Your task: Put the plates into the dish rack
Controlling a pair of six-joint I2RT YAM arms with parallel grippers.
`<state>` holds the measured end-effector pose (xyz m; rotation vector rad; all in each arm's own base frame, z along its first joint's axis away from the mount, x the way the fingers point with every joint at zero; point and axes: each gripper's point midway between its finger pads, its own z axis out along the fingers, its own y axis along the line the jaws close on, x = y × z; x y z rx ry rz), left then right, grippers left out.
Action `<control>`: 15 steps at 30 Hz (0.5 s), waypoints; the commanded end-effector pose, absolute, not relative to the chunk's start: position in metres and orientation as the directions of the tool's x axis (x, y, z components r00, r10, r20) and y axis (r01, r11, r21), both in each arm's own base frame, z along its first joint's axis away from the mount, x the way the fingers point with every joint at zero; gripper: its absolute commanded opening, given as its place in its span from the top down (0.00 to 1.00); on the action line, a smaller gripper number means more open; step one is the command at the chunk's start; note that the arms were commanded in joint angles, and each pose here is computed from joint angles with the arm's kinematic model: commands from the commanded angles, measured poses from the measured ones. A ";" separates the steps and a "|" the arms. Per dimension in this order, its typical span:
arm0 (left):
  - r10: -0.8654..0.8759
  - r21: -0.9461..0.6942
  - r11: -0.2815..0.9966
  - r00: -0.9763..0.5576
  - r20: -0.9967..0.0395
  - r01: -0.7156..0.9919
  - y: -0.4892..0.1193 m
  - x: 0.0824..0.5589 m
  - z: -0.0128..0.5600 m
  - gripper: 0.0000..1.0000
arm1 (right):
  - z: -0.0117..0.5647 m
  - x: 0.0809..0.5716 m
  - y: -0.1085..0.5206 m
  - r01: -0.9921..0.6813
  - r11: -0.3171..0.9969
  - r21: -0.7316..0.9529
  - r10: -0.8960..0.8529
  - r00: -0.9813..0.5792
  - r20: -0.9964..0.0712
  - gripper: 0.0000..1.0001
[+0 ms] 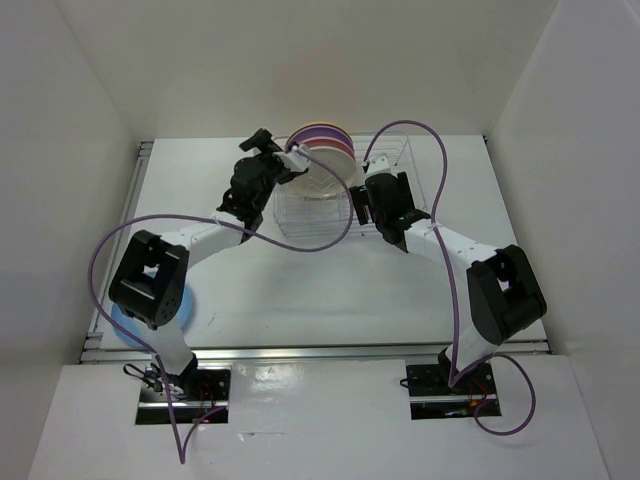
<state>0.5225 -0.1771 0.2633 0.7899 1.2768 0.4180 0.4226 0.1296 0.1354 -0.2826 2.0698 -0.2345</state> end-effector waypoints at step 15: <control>-0.574 -0.183 0.741 -0.466 -0.674 -0.647 -0.007 0.315 0.140 0.00 | 0.162 0.418 0.141 -0.151 0.968 -0.199 -0.245 -0.429 -0.869 0.00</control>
